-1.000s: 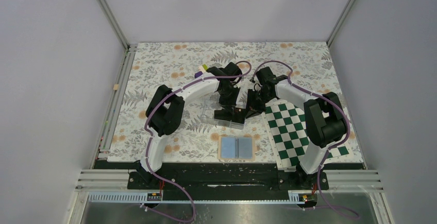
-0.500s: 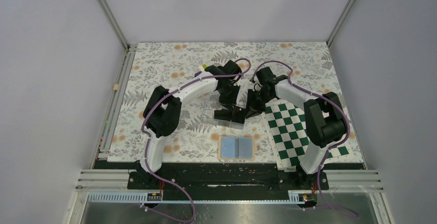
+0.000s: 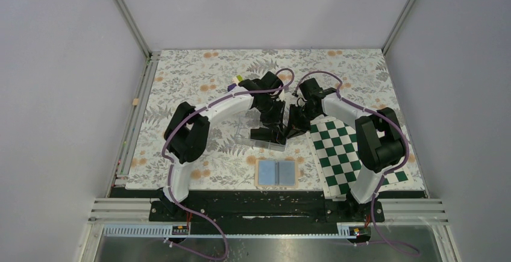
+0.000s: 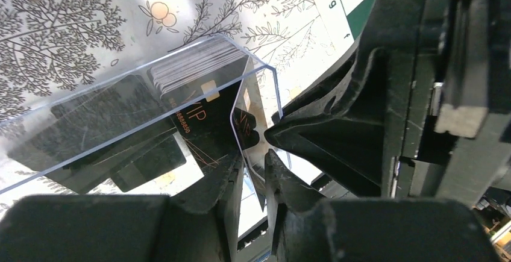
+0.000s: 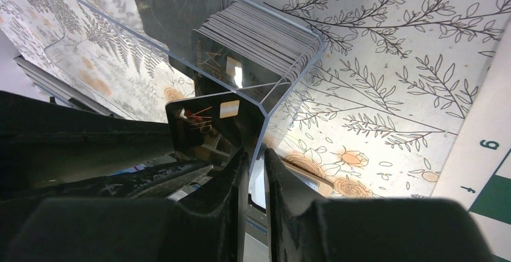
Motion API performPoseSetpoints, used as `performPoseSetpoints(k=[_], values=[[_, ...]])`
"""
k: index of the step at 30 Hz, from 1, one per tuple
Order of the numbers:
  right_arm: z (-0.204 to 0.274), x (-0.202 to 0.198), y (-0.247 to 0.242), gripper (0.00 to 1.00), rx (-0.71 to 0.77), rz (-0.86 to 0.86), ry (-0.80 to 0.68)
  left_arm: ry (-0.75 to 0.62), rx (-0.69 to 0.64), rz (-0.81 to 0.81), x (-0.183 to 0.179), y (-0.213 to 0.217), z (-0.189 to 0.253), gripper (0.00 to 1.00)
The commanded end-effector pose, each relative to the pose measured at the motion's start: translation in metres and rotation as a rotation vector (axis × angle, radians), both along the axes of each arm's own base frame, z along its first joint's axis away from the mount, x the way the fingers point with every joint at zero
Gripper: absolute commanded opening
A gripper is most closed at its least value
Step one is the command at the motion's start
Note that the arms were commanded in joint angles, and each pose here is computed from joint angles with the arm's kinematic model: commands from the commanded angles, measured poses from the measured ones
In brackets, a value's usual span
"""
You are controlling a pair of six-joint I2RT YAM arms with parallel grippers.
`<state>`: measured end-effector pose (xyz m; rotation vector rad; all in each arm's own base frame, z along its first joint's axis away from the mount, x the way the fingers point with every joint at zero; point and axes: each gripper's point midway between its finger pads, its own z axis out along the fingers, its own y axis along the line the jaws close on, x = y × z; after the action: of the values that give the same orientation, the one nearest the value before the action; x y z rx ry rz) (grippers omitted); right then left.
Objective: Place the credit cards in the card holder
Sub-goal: Pick up the credit card from the storage box, then insert the credit card into the card holder.
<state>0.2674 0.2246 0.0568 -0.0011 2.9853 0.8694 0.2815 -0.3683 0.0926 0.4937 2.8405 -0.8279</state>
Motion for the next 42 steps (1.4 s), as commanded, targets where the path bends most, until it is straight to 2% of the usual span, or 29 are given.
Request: performPoseSetpoints(k=[1, 5, 9, 13, 20, 26, 32, 37, 39, 42], values=[[-0.005, -0.004, 0.004, 0.21, 0.009, 0.023, 0.021, -0.005, -0.066, -0.017, -0.004, -0.009, 0.014, 0.2], [-0.005, -0.004, 0.003, 0.21, 0.008, 0.024, 0.021, 0.01, -0.067, -0.019, -0.006, -0.009, 0.008, 0.16], [-0.003, -0.003, 0.003, 0.21, 0.012, 0.025, 0.015, 0.008, -0.078, -0.011, -0.006, -0.01, 0.011, 0.0], [0.011, -0.001, 0.004, 0.26, 0.028, 0.019, -0.024, -0.035, -0.13, 0.022, 0.0, -0.01, 0.033, 0.0], [0.071, 0.0, -0.002, 0.6, 0.058, -0.008, -0.186, -0.181, -0.225, 0.128, 0.01, 0.011, 0.09, 0.0], [0.122, -0.027, -0.007, 0.73, 0.175, -0.007, -0.3, -0.217, -0.407, 0.185, -0.012, 0.033, 0.132, 0.0], [0.146, -0.082, 0.0, 0.73, 0.388, 0.05, -0.256, -0.029, -0.725, 0.174, -0.071, 0.035, 0.15, 0.0], [0.151, -0.109, 0.013, 0.68, 0.591, 0.051, -0.171, 0.062, -1.01, 0.229, -0.103, 0.047, 0.166, 0.0], [0.156, -0.109, 0.019, 0.64, 0.686, 0.029, -0.154, 0.073, -1.089, 0.243, -0.111, 0.051, 0.172, 0.0], [0.159, -0.107, 0.025, 0.58, 0.772, 0.002, -0.133, 0.107, -1.117, 0.24, -0.123, 0.049, 0.169, 0.0]])
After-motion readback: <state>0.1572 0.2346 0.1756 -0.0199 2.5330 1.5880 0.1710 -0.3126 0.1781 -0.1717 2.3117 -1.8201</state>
